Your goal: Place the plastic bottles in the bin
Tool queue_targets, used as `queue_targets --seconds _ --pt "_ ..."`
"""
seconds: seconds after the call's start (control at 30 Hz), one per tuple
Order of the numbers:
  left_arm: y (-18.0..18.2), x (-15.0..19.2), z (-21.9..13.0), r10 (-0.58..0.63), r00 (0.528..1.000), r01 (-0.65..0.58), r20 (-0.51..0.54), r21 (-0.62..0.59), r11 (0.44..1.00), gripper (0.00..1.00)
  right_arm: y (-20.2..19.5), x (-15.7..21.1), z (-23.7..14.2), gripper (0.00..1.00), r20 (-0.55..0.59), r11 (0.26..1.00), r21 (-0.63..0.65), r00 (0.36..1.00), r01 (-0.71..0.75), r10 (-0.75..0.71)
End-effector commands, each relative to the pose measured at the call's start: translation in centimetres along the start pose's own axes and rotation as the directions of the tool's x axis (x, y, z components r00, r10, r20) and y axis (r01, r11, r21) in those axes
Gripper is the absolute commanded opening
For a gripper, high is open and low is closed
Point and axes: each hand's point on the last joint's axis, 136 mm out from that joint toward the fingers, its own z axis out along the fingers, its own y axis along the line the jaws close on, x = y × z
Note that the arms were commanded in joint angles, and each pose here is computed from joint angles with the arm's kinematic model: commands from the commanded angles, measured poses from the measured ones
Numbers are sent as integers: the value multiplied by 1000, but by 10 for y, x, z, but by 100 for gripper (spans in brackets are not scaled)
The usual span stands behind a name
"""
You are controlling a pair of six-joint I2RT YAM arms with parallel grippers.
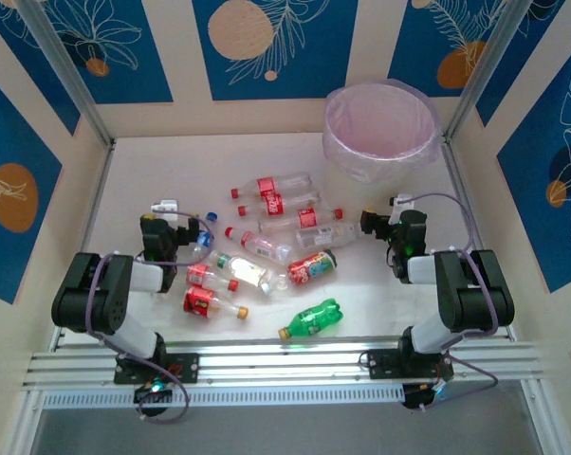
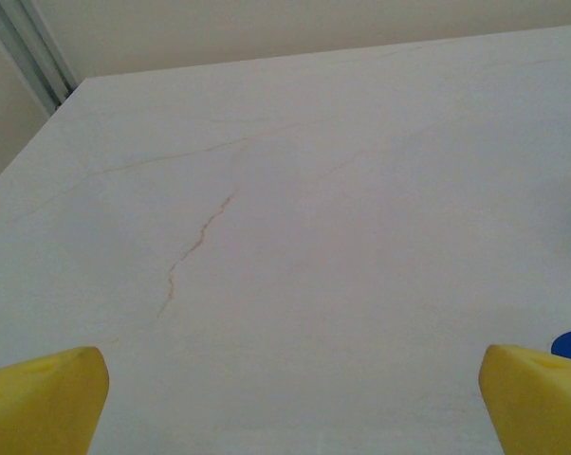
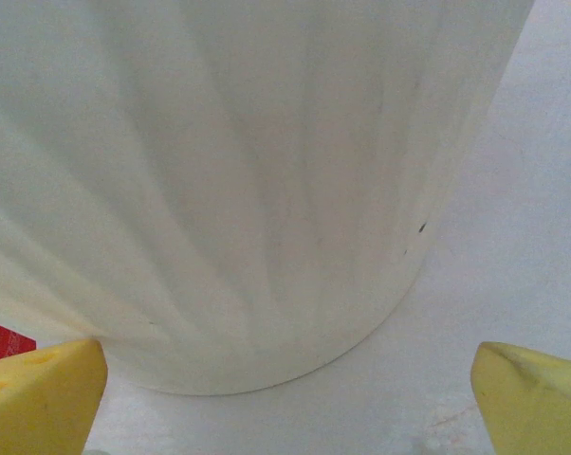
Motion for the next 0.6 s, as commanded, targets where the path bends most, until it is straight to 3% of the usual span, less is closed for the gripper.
queue_targets --seconds 0.0,0.17,0.23,0.43,0.57 --pt "-2 -2 2 -8 1000 8 2 20 1000 100 2 -14 1 99 39 1000 -14 999 4 -3" --pt "4 -12 -3 -17 1000 18 12 -8 1000 100 2 -26 -3 99 49 1000 -12 999 0 0" --pt "3 -27 -11 -9 1000 9 8 10 1000 100 6 -37 -6 99 -13 1000 -20 1000 -3 3" --pt "35 -81 -56 -52 998 55 28 -124 991 100 15 -58 -31 99 -63 999 -27 997 -36 34" --pt "38 -106 -91 -125 991 119 -48 -117 986 100 31 -53 -65 99 -139 1000 6 990 -19 20"
